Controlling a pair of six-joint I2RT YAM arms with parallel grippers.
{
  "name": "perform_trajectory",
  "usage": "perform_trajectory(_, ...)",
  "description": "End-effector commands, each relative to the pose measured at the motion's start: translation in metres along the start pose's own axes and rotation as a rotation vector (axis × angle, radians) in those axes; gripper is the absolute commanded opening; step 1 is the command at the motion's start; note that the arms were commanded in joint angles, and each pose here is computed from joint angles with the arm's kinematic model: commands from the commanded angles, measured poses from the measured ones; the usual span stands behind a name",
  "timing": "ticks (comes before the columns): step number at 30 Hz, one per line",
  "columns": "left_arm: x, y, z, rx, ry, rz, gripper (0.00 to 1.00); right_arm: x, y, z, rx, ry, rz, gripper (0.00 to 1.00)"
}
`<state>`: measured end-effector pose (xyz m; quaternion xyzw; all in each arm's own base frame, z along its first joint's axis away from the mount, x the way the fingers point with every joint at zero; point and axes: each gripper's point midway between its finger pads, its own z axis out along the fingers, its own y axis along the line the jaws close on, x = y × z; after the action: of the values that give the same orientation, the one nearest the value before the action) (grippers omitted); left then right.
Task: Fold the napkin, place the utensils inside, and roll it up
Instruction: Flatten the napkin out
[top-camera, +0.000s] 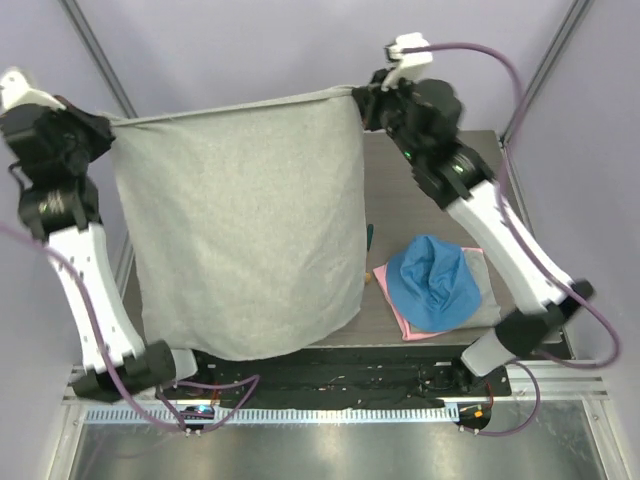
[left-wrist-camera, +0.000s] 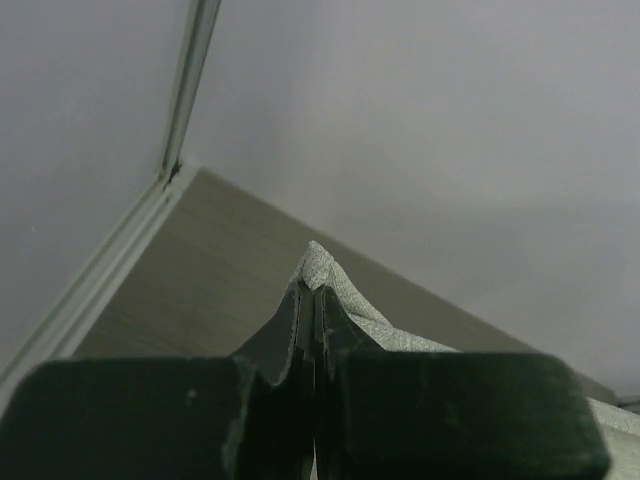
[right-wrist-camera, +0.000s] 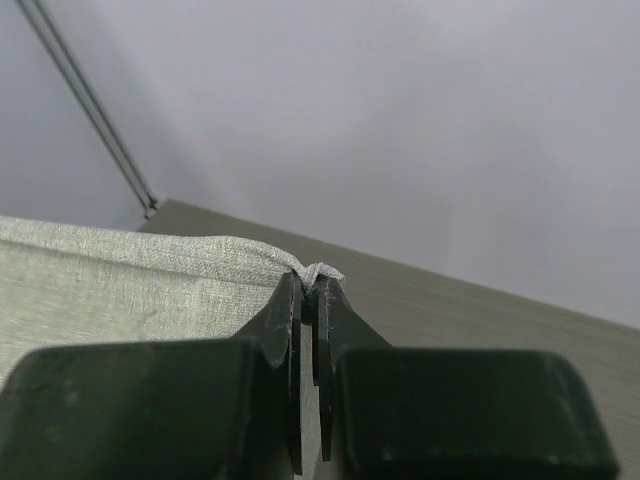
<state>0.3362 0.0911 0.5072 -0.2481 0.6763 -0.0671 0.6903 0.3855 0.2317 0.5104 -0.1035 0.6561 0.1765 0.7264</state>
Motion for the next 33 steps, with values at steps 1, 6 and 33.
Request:
perform_trajectory(1, 0.084, 0.064, 0.083, -0.128, 0.184, 0.000, 0.00, 0.121, -0.040, 0.094, 0.035, 0.231, 0.057, 0.01)
perform_trajectory(6, 0.194, 0.125, 0.172, -0.169, 0.355, 0.006, 0.00, 0.216, -0.063, 0.177, 0.029, 0.326, 0.074, 0.01)
perform_trajectory(33, 0.313, 0.040, 0.169, -0.044, 0.577, 0.015, 0.91, 0.316, -0.052, 0.171, -0.157, 0.518, 0.369, 0.84)
